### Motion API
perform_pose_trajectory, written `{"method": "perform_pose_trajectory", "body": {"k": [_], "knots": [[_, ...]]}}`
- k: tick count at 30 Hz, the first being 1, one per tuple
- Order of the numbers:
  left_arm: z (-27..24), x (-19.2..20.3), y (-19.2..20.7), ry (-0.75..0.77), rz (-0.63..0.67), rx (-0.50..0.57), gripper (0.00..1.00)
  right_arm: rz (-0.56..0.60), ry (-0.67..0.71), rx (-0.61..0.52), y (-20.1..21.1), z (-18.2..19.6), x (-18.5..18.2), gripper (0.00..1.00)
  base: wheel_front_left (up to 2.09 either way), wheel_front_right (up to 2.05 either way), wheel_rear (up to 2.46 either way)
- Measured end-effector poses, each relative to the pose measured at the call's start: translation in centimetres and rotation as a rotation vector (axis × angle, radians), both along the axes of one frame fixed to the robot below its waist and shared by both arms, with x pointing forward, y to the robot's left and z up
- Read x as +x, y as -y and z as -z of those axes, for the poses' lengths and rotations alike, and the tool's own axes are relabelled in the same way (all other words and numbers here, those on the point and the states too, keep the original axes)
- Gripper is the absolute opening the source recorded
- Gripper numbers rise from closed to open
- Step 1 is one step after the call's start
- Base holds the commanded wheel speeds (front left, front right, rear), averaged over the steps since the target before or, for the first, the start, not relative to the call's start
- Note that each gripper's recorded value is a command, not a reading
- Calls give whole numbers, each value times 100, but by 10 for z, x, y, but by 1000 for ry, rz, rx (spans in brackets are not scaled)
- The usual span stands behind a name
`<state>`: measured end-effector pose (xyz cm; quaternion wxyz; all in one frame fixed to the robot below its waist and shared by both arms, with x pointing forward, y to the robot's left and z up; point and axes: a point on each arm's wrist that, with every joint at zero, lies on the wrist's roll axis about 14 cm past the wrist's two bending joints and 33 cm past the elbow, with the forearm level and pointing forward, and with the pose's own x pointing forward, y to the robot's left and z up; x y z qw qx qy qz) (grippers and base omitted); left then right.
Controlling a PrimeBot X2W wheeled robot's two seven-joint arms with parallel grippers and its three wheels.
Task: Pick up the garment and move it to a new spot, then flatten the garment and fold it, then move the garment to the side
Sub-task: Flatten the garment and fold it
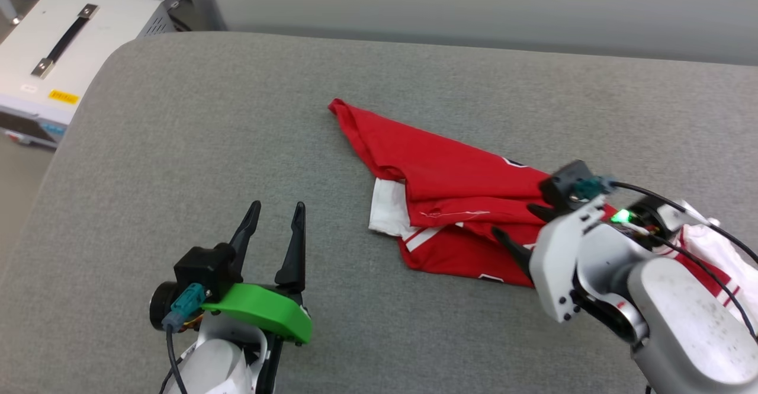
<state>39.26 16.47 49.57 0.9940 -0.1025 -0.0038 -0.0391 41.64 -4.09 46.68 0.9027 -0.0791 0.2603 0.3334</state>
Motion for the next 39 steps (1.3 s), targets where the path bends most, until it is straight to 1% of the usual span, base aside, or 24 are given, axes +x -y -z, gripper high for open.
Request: {"method": "perform_pose_trajectory", "body": {"k": [2,6,9,13,14,15,16,18,22,25,28,30,33,37,38,39], "knots": [[2,1,-2,-5,-6,0,100,-63,-4,-33,-15,3,3,100,0,0,0],[7,1,-3,-18,-18,-12,100,-150,-51,-91,-35,21,8,100,0,0,0],[12,1,-8,-31,-33,-16,100,-178,-86,-127,-41,36,13,100,0,0,0],[20,-2,-16,-54,-61,-12,100,-173,-123,-144,-42,52,23,100,0,0,0],[22,-2,-17,-58,-63,-13,100,-171,-134,-143,-42,56,25,52,0,0,0],[23,-3,-18,-62,-64,-15,100,-169,-138,-143,-42,58,26,8,0,0,0],[24,-3,-18,-65,-67,-16,100,-164,-135,-136,-43,58,29,0,0,0,0],[25,-3,-19,-67,-71,-19,100,-146,-122,-110,-42,54,36,0,0,0,0],[23,-2,-18,-62,-71,-20,100,-78,-50,-40,-35,30,61,0,0,0,0],[21,-1,-15,-56,-62,-26,100,-1,-5,5,-19,12,81,0,0,0,0],[20,0,-14,-51,-59,-27,100,102,21,41,8,1,101,0,0,0,0],[20,1,-14,-50,-57,-26,100,190,17,51,35,2,113,0,0,0,0],[21,1,-12,-51,-51,-26,100,300,-15,64,67,12,120,0,0,0,0],[23,2,-12,-58,-50,-27,100,398,-85,78,93,39,111,0,0,0,0],[24,2,-11,-60,-48,-27,100,415,-105,77,97,47,106,11,0,0,0],[25,2,-10,-61,-43,-28,100,434,-124,83,101,55,101,33,0,0,0]]}}
